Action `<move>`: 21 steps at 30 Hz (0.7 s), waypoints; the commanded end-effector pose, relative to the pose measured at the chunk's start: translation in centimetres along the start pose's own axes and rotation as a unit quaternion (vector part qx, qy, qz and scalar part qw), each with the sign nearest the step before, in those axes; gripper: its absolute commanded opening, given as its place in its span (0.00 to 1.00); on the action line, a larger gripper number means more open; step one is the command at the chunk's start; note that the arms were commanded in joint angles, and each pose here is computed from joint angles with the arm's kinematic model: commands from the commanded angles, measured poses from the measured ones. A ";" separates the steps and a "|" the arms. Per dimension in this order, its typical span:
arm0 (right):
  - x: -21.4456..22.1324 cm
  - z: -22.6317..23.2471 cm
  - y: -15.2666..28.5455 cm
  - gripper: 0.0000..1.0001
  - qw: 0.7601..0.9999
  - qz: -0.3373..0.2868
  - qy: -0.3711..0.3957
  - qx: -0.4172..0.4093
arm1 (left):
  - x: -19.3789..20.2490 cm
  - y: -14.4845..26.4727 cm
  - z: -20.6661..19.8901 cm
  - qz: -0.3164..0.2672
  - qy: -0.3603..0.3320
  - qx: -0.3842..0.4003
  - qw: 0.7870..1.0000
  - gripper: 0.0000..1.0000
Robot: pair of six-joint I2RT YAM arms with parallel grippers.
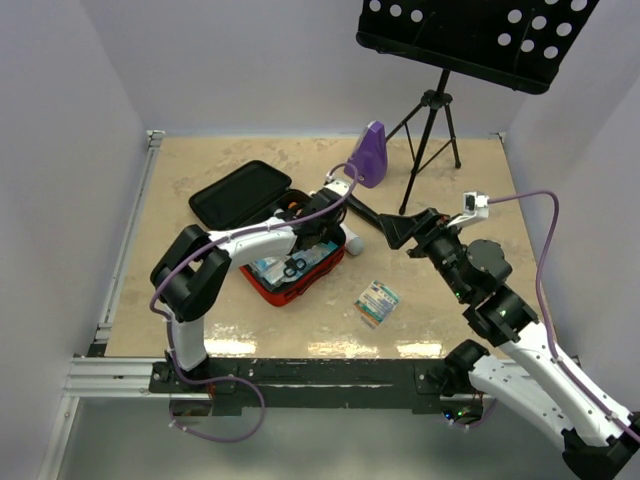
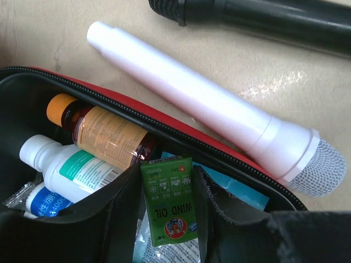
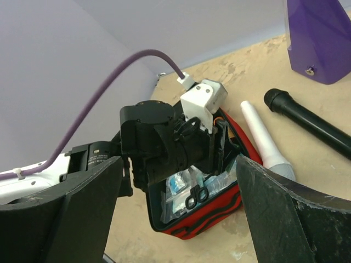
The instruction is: Organize the medicine kit
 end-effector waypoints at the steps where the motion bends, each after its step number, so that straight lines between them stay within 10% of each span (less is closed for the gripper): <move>1: -1.3 0.6 0.1 0.88 0.999 -0.030 0.014 -0.011 | -1.6 0.3 0.3 -0.011 -0.066 0.013 0.998 0.46; 12: -1.0 0.5 -0.2 0.89 1.000 -0.023 0.014 -0.011 | -2.9 1.8 0.2 -0.015 -0.071 0.028 0.997 0.73; 21: 1.9 -0.9 -3.5 0.86 0.997 0.041 0.058 0.031 | -4.9 13.3 6.1 -0.143 0.117 -0.051 0.982 0.76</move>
Point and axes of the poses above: each gripper's point midway between its finger pads, its own y axis back along the fingers, its own z axis along the line the jaws close on, x = y × z, the point moved 10 cm from there along y, back along the fingers, and after that the axes turned 9 degrees about y, right-handed, at the moved point
